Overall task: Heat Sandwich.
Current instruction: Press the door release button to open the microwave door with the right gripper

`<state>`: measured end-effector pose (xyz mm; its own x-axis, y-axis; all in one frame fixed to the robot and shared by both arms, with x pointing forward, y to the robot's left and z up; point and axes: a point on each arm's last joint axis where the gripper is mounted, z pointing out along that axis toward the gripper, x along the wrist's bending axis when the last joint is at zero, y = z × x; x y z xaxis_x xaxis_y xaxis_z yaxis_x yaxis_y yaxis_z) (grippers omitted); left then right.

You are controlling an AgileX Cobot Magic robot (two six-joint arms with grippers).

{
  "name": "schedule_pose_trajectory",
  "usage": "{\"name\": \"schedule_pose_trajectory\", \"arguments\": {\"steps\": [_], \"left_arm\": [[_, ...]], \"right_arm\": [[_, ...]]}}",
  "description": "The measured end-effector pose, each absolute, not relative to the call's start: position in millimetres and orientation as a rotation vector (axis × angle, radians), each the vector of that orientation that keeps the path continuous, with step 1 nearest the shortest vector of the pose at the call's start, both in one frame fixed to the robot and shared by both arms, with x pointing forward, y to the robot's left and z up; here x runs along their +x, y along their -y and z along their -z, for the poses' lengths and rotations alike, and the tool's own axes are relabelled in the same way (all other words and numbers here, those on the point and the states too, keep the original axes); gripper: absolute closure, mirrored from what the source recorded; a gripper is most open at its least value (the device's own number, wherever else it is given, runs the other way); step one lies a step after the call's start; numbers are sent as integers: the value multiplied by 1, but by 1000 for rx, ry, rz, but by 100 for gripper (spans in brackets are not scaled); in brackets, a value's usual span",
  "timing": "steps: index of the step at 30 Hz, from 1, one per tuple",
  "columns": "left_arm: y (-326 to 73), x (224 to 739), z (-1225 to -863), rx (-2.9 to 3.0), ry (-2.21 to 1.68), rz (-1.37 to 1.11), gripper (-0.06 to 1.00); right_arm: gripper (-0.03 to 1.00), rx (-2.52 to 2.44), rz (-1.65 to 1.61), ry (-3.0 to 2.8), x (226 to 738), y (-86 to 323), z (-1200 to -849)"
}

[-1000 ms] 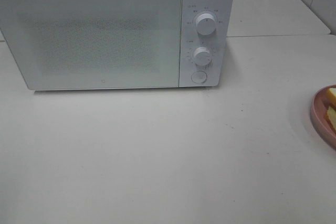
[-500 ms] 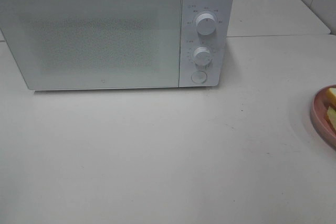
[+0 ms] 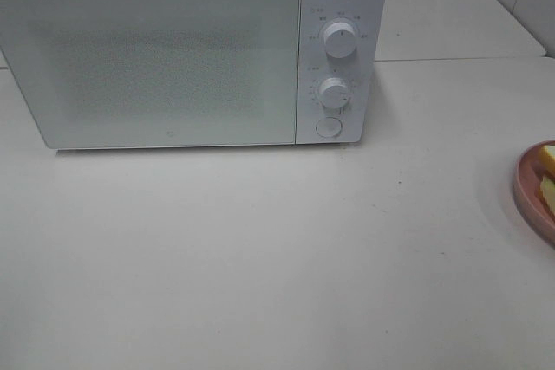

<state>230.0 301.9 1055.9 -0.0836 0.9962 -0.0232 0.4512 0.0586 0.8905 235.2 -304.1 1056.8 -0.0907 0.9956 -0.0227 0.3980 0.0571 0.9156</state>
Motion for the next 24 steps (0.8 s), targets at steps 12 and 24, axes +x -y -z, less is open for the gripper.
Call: {"name": "schedule_pose_trajectory", "arguments": {"steps": [12, 24], "left_arm": [[-302, 230, -1056, 1476, -1628, -973, 24], [-302, 230, -1056, 1476, -1628, -973, 24]], "right_arm": [[22, 1417, -1035, -1574, 235, 304, -1060], [22, 1301, -1133, -1465, 260, 300, -1083]]}}
